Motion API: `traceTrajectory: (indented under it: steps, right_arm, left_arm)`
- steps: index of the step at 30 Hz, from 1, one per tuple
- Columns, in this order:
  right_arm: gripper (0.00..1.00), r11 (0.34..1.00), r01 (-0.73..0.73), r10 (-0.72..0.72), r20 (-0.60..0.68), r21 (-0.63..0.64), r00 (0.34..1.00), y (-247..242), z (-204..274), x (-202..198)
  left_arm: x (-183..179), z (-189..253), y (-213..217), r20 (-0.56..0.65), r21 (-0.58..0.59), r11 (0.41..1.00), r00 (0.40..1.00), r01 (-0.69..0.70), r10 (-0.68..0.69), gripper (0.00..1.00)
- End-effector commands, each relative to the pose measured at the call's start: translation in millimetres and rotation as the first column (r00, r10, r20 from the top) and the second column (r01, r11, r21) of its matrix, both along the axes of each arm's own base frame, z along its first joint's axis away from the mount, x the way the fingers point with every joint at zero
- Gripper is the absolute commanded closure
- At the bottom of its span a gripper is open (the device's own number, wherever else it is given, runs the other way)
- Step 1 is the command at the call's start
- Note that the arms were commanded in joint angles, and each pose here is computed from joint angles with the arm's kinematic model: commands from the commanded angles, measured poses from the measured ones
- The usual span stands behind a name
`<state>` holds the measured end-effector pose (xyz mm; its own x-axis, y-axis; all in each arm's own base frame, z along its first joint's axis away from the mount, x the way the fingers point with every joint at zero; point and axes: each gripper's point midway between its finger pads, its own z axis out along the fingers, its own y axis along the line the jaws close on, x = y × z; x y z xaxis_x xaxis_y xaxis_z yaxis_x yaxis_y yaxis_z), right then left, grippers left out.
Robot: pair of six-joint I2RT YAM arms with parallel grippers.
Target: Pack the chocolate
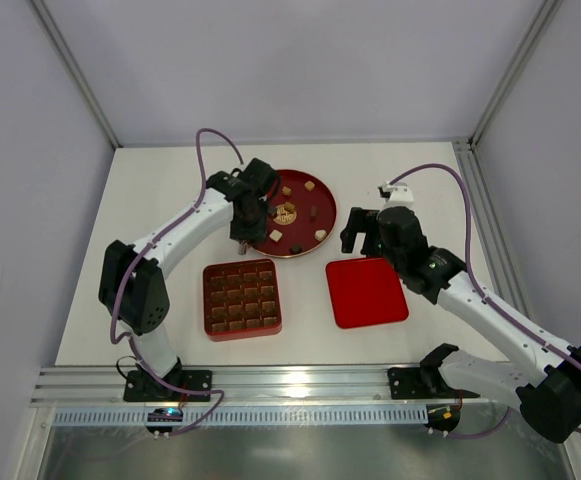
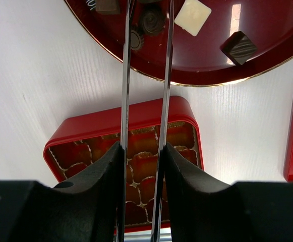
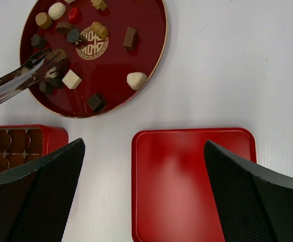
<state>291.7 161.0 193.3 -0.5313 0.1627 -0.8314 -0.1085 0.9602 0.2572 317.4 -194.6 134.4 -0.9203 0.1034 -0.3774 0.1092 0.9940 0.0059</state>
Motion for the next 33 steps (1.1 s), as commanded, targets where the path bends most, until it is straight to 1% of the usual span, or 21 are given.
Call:
traceTrajectory:
  steps: [1, 6, 10, 21, 33]
  right_arm:
    - [0.0, 0.999, 0.007, -0.009, 0.049, 0.035, 0.999, 2.3, 14.5, 5.4]
    - [0.0, 0.999, 0.009, -0.011, 0.05, 0.035, 0.999, 2.2, 15.2, 5.7]
    - [0.0, 0.999, 0.005, -0.007, 0.048, 0.033, 0.999, 3.0, 14.2, 5.6]
    - [0.0, 1.0, 0.006, -0.007, 0.047, 0.026, 0.999, 3.3, 13.3, 7.2]
    - [0.0, 0.999, -0.012, 0.011, 0.04, 0.031, 0.999, 11.1, 11.7, 12.5]
  left_arm:
    - [5.6, 9.4, -0.8, 0.03, -0.022, 1.0, 1.0, 0.003, -0.002, 0.65]
    - [8.5, 17.7, -1.3, 0.048, -0.026, 1.0, 0.999, 0.004, -0.003, 0.7]
    - [12.6, 25.3, -1.9, 0.066, -0.026, 1.0, 0.998, 0.003, -0.002, 0.71]
    - [18.8, 41.0, -3.2, 0.095, -0.032, 0.999, 0.995, 0.008, -0.005, 0.73]
    - [7.9, 60.7, 4.2, 0.117, -0.047, 0.999, 0.993, 0.0, 0.005, 0.73]
